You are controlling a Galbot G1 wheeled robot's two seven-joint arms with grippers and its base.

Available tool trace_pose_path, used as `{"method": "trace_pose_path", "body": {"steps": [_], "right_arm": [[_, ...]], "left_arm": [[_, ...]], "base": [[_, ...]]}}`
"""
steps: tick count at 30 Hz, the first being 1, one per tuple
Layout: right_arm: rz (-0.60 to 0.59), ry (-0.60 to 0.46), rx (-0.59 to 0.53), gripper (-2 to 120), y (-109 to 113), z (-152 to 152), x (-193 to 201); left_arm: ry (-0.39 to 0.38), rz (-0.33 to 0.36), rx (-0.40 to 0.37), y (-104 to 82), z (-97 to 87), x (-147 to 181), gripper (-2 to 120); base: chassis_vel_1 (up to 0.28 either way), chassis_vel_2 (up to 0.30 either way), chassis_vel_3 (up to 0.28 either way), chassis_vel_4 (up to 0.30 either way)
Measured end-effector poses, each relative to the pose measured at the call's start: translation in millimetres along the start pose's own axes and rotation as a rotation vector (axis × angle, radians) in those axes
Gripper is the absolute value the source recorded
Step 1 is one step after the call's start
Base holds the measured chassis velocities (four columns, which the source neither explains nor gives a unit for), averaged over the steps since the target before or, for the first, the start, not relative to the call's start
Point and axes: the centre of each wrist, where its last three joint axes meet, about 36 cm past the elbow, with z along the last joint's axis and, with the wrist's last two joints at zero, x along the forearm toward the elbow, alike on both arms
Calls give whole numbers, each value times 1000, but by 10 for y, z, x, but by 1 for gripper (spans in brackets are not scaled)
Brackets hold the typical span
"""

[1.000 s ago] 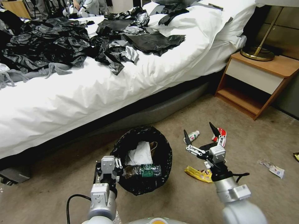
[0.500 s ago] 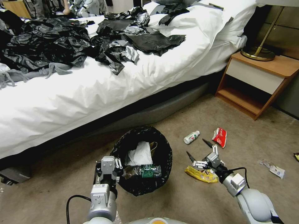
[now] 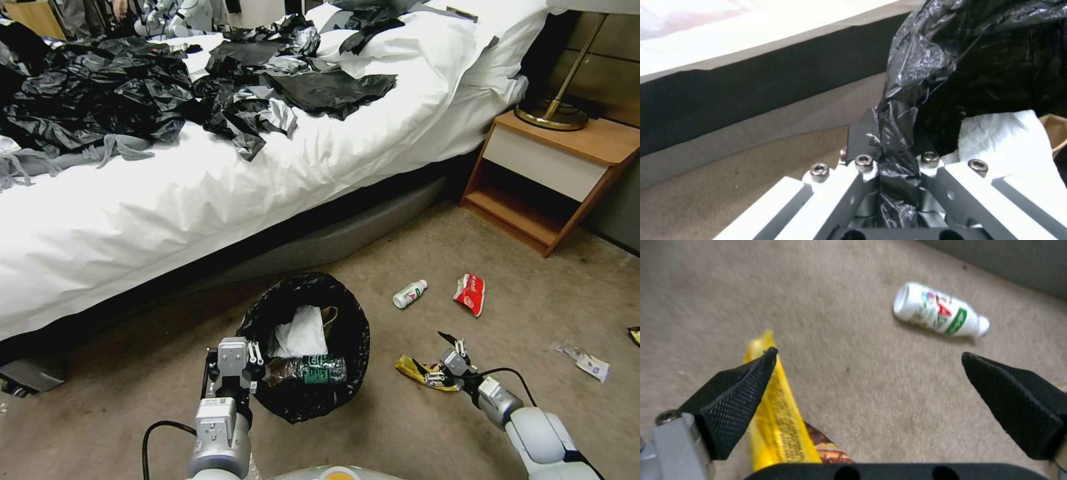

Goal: Pick up the trash bin, then pick up the garbage from the floor and place it into the trash bin.

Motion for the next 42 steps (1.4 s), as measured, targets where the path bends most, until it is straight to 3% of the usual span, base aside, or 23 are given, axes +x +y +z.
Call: {"method": "trace_pose_path", "body": {"steps": [15,26,37,42], "right_arm": [[-4,63,-47,100,-79,318,-255],[-34,66,-82,99,142,394,-309],[-38,61,-120,65,370,416,-257],[-38,73,-135,43,503,458,-190]], "left_arm": [[-1,-3,-7,9,-10,32,1],[0,-8,-11,17,-15,35,1],[-4,-6,-9,7,-18,21,1],[-3,-4,-9,0,-9,14,1]], "base": [[0,0,0,0],[0,0,0,0],[0,0,0,0],[0,0,0,0]]}}
